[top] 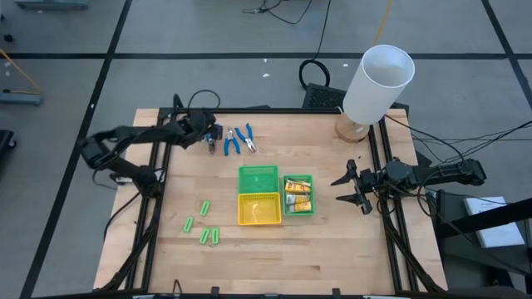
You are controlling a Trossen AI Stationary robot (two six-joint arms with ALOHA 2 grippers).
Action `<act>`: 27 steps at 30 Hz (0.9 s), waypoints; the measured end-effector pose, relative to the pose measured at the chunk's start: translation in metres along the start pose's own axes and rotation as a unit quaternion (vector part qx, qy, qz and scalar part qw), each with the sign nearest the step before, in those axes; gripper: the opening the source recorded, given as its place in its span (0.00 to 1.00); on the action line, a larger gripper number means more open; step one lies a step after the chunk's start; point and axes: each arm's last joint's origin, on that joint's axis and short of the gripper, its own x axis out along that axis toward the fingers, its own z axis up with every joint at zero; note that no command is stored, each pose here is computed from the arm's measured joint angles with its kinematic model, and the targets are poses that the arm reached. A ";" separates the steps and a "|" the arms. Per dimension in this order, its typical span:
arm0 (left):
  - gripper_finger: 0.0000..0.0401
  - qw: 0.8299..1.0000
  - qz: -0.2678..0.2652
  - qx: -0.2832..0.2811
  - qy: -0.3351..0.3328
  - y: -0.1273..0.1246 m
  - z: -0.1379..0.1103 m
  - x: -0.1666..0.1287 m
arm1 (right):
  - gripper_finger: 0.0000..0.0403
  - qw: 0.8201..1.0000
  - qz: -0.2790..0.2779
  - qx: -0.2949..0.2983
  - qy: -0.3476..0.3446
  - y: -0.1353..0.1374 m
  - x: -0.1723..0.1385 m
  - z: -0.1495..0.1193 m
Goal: Pick & Place School Supplies
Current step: Put the blue hole puncher into the left green bin
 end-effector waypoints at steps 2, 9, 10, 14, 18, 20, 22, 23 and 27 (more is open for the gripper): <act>0.83 1.000 0.008 0.001 0.011 -0.001 0.000 0.008 | 0.56 1.000 0.000 0.000 0.000 0.000 0.000 0.000; 0.78 0.999 0.044 -0.011 0.029 -0.003 -0.007 0.023 | 0.56 1.000 0.000 0.000 0.000 0.000 0.000 0.000; 0.77 0.998 0.051 -0.014 0.031 -0.002 -0.008 0.024 | 0.56 1.000 0.000 0.000 0.000 0.000 0.000 0.000; 0.76 0.997 0.060 -0.027 0.048 0.000 -0.012 0.032 | 0.56 1.000 0.000 0.000 0.000 0.000 0.000 0.000; 0.74 0.996 0.058 -0.032 0.062 -0.001 -0.016 0.039 | 0.56 1.000 0.000 0.000 0.000 0.000 0.000 0.000; 0.73 0.996 0.062 -0.028 0.061 -0.003 -0.018 0.040 | 0.56 1.000 0.000 0.000 0.000 0.000 0.000 0.000; 0.72 0.996 0.062 -0.029 0.061 -0.003 -0.019 0.040 | 0.56 1.000 0.000 0.000 0.000 0.000 0.000 0.000; 0.71 0.996 0.061 -0.029 0.062 -0.003 -0.019 0.040 | 0.56 1.000 0.000 0.000 0.000 0.000 0.000 0.000; 0.66 0.996 0.055 -0.034 0.067 -0.004 -0.019 0.040 | 0.56 1.000 0.000 0.000 0.000 0.000 0.000 0.000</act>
